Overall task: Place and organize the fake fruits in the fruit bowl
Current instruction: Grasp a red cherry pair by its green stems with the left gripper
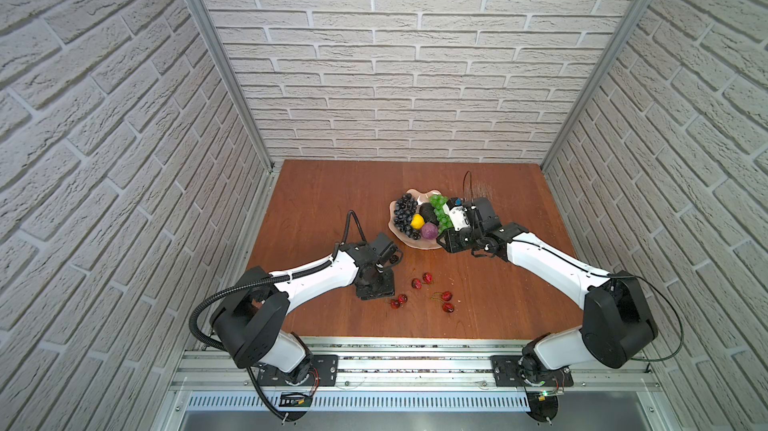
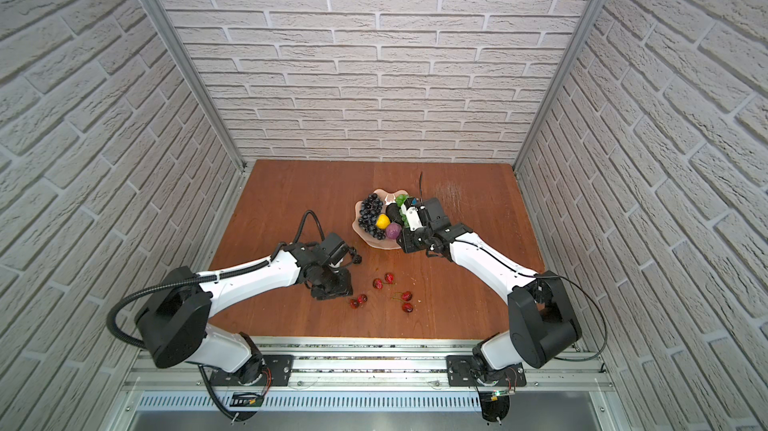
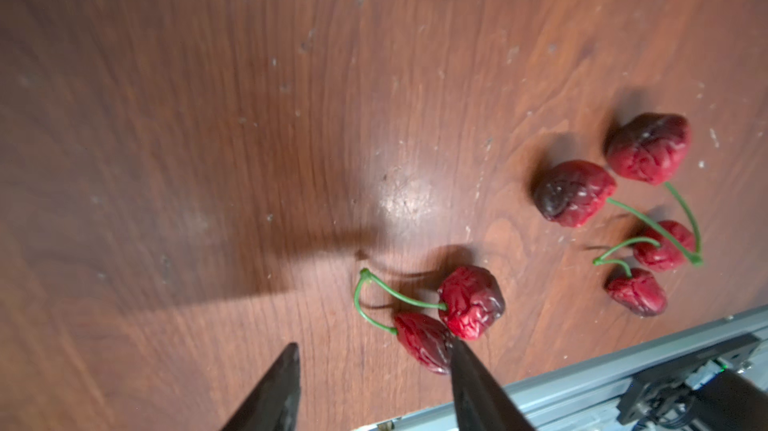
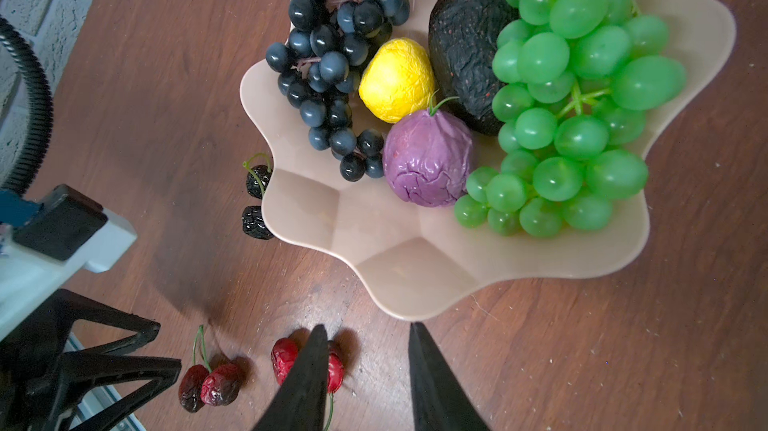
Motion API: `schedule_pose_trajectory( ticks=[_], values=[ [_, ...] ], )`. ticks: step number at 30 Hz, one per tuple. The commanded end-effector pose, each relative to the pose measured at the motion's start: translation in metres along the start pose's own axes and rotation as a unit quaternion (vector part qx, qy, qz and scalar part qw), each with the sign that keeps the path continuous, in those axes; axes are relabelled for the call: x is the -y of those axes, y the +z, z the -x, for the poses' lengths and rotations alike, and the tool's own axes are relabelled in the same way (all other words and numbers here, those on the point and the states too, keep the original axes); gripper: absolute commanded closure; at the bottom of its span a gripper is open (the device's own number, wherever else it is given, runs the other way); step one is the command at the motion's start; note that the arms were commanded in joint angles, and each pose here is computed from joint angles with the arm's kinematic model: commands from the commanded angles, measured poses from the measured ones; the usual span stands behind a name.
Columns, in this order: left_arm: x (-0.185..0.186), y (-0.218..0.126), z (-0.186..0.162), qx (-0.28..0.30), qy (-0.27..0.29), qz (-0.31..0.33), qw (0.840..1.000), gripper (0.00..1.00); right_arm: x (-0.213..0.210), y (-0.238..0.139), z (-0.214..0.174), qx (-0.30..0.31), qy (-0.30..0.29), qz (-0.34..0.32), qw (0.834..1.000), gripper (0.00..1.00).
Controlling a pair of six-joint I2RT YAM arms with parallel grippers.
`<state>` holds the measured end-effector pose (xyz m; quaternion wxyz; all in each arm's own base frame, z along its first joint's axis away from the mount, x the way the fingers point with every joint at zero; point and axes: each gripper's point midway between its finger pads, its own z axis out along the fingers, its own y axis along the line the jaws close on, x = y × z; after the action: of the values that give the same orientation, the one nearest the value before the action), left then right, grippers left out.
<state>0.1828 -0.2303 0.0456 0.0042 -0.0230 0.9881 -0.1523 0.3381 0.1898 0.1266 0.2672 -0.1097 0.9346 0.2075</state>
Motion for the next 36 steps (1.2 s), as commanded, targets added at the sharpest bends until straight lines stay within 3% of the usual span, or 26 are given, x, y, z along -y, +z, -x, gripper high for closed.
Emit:
schedule_pose_trajectory(
  ticks=[1,7,17,27,32,36],
  values=[
    [0.005,0.006,0.0,-0.009,-0.023,-0.005,1.0,0.34,-0.006,0.002,0.007,0.009,-0.009,0.012,1.0,0.65],
    [0.008,0.015,0.005,-0.016,-0.031,0.003,0.999,0.32,-0.003,0.006,-0.003,0.006,-0.005,0.011,1.0,0.65],
    [0.006,0.035,-0.004,-0.043,-0.051,0.023,0.998,0.38,0.001,0.013,-0.019,-0.004,-0.001,0.016,1.0,0.65],
    [0.001,0.048,-0.017,-0.054,-0.062,0.053,0.995,0.54,0.0,0.014,-0.019,0.002,-0.005,0.02,1.0,0.65],
    [-0.002,0.056,-0.018,-0.053,-0.071,0.053,0.995,0.73,0.001,0.012,-0.02,0.005,-0.006,0.02,1.0,0.65],
    [-0.003,0.057,-0.015,-0.045,-0.069,0.053,0.995,0.77,0.002,0.011,-0.021,0.005,-0.007,0.018,1.0,0.65]
  ],
)
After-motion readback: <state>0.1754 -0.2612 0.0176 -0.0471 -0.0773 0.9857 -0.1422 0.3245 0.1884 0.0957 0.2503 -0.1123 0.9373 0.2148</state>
